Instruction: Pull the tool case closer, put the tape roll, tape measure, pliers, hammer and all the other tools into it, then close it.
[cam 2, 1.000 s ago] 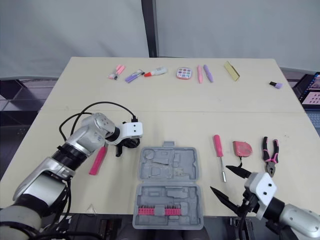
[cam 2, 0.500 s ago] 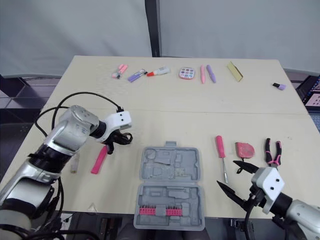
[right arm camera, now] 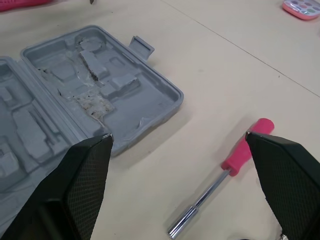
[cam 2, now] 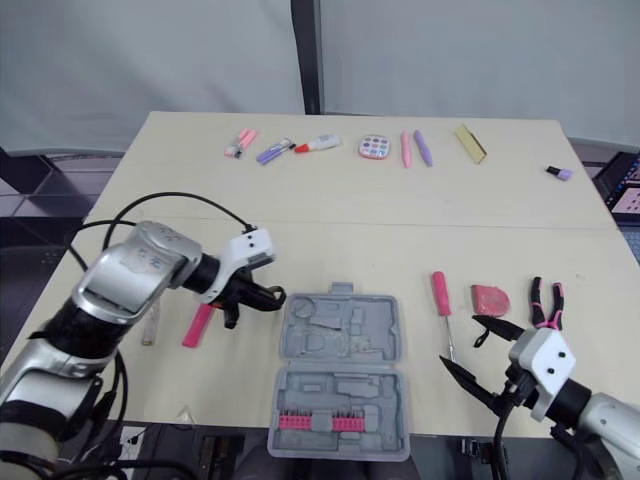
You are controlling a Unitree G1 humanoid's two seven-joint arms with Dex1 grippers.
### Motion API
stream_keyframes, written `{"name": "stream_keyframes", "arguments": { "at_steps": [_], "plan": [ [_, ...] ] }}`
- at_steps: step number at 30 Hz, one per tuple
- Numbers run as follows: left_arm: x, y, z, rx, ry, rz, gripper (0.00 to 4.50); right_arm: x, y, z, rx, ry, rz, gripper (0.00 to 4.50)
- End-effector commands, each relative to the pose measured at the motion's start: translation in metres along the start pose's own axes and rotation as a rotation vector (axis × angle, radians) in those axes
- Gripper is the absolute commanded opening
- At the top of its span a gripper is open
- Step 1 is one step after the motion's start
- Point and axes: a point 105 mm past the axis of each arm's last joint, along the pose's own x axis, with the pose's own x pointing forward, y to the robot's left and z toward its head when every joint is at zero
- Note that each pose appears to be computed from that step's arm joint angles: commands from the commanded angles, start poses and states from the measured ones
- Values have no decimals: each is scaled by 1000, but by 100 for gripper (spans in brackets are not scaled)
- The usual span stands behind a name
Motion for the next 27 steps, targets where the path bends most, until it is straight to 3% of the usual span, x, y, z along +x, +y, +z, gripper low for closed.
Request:
{"name": "stream_keyframes", "arguments": {
  "at_steps": [1, 11, 27],
  "plan": [
    [-1, 1, 2, 17, -12, 4, 6, 0, 1, 5, -16, -23, -21, 450],
    [5, 2, 10, -37, -71, -85, 6, 3, 8, 3, -2, -42, -65, 450],
    [33, 16, 0, -18, -16, -83, 6, 0, 25, -2, 26, -45, -123, 450]
  ]
}}
